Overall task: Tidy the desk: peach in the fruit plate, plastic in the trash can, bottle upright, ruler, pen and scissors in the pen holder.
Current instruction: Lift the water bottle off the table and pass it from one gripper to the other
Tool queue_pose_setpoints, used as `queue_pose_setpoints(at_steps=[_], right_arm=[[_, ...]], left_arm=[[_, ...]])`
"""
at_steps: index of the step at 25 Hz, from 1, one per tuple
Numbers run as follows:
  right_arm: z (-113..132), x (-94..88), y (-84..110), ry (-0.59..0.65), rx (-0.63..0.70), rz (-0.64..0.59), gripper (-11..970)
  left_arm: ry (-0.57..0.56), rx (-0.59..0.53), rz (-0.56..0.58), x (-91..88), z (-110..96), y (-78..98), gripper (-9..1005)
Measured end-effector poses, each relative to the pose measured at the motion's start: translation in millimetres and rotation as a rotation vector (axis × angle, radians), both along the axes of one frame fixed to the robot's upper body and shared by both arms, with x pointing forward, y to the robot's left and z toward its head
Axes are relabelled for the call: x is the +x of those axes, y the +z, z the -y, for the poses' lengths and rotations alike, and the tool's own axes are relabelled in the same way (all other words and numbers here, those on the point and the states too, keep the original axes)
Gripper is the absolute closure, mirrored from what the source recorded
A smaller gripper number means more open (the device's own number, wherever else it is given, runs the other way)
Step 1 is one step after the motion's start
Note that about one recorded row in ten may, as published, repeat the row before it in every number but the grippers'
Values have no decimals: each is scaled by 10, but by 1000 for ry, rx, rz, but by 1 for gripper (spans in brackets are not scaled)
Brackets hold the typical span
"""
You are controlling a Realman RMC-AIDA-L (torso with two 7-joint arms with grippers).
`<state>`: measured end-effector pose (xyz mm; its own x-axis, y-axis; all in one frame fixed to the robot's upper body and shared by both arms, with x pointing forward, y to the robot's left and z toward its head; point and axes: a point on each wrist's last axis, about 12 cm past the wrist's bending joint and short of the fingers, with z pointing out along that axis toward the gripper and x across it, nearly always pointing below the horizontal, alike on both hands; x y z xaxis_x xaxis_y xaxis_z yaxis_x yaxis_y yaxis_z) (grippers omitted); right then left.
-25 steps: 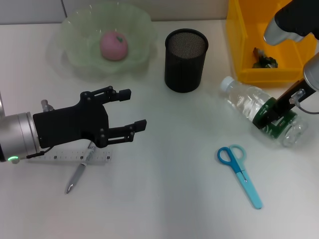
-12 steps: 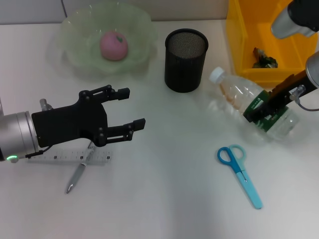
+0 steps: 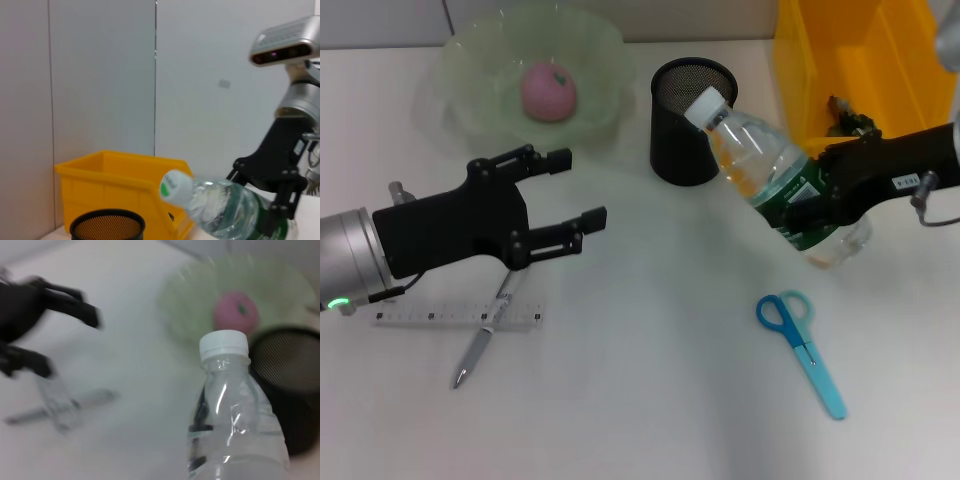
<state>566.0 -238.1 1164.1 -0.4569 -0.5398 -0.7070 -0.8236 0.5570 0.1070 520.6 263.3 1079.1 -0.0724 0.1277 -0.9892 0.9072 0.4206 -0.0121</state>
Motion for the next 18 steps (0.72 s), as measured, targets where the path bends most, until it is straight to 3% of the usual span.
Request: queue_pose_setpoints(at_steps=[11, 13, 18], right_arm=[[68, -297, -159, 178, 348, 248, 193], [71, -336, -294, 192, 458, 335, 192], [39, -347, -475, 194, 539, 438, 188]], left_arm=[[25, -61, 8, 30, -9, 71, 202], [33, -90, 9, 37, -12, 101, 202], [16, -165, -20, 36, -10, 188, 202]])
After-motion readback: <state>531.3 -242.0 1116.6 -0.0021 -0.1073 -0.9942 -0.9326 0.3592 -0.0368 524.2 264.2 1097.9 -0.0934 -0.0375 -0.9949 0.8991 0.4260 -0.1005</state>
